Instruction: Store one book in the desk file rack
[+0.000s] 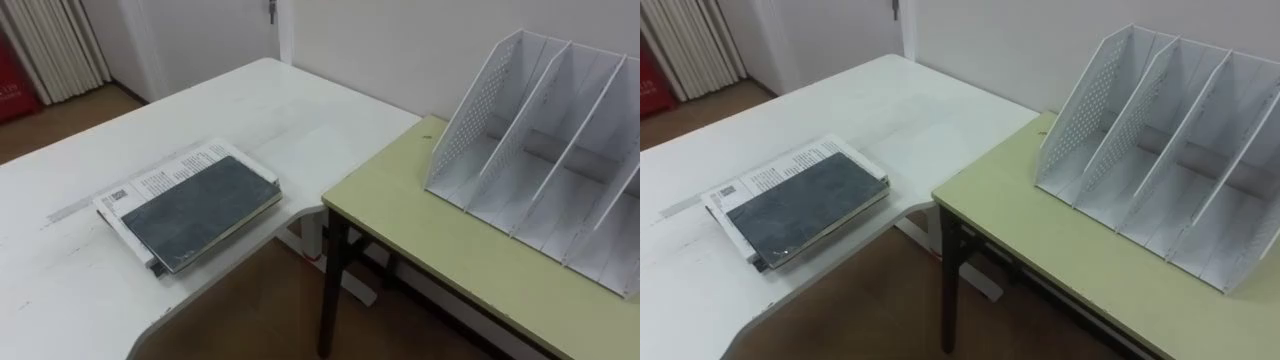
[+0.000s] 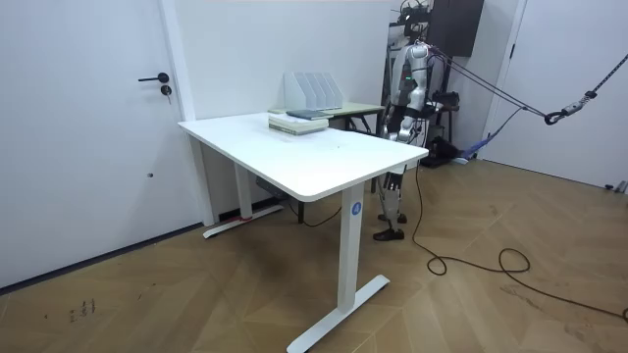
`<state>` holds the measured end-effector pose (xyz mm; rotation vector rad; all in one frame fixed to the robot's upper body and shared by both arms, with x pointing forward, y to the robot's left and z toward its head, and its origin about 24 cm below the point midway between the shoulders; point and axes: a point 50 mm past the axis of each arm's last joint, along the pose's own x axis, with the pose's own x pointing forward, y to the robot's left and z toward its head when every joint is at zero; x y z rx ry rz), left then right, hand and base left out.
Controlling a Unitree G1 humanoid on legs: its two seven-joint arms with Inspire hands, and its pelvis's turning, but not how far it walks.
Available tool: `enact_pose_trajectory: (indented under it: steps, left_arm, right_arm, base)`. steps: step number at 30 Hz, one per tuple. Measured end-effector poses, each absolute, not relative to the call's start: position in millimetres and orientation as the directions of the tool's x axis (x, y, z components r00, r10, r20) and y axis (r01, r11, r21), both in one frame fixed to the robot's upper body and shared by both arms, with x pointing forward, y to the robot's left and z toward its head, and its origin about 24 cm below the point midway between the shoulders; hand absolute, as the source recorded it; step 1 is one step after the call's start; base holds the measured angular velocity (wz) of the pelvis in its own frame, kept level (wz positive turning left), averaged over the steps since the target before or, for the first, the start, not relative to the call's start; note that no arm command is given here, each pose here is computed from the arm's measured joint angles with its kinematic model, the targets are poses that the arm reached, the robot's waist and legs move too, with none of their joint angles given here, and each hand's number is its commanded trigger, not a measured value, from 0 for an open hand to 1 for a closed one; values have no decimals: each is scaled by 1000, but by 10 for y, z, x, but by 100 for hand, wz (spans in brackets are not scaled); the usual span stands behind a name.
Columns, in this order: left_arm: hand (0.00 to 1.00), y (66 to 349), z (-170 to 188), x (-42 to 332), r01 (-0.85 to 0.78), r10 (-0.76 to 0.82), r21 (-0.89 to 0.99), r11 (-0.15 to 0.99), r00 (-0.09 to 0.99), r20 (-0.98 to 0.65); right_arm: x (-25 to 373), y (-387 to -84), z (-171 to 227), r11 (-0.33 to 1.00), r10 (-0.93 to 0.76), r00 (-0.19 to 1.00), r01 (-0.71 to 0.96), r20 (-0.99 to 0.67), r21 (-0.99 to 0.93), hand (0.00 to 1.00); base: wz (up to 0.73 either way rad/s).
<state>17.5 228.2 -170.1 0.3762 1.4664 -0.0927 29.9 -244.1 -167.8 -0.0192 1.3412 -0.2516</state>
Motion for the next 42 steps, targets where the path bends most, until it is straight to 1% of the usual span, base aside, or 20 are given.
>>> enact_pose_trajectory:
  steps: [17, 20, 25, 28, 30, 34, 36, 39, 41, 42]
  left_arm:
    - [0, 2287, -1700, 186, 294, 168, 195, 936, 115, -979]
    - [0, 2291, -1698, 206, 320, 171, 201, 926, 121, -978]
    - [0, 2279, -1691, 329, 418, 169, 221, 881, 160, -973]
    - [0, 2252, -1678, 430, 503, 168, 250, 827, 203, -965]
    - [0, 2234, -1641, 578, 574, 165, 295, 764, 268, -949]
    - [0, 2210, -1597, 738, 624, 164, 367, 690, 359, -919]
    - [0, 2147, -1543, 906, 651, 144, 426, 629, 441, -886]
    - [0, 2100, -1507, 1062, 671, 122, 466, 577, 493, -861]
    - [0, 2037, -1446, 1190, 689, 84, 507, 518, 549, -831]
    - [0, 1969, -1404, 1269, 681, 50, 527, 509, 588, -808]
  right_arm:
    - [308, -2447, -1676, 972, -203, 206, 164, -957, -171, 0]
    - [309, -2446, -1676, 971, -206, 207, 164, -956, -174, 0]
    - [319, -2442, -1675, 971, -210, 215, 161, -954, -178, 0]
    - [343, -2426, -1677, 975, -203, 223, 137, -953, -176, 0]
    - [396, -2414, -1674, 979, -197, 241, 108, -950, -176, 0]
    - [488, -2387, -1667, 982, -187, 283, 67, -941, -175, 0]
    - [579, -2370, -1660, 984, -179, 304, 40, -936, -176, 0]
    - [621, -2361, -1654, 984, -173, 322, 18, -931, -177, 0]
    - [634, -2356, -1652, 985, -162, 330, 5, -930, -170, 0]
    - [645, -2361, -1648, 986, -158, 333, 0, -930, -167, 0]
  base:
    - [0]
    - [0]
    - [-4]
    - [0]
    - [0]
    - [3]
    - [5]
    - [-5]
    - [-5]
    - [-3]
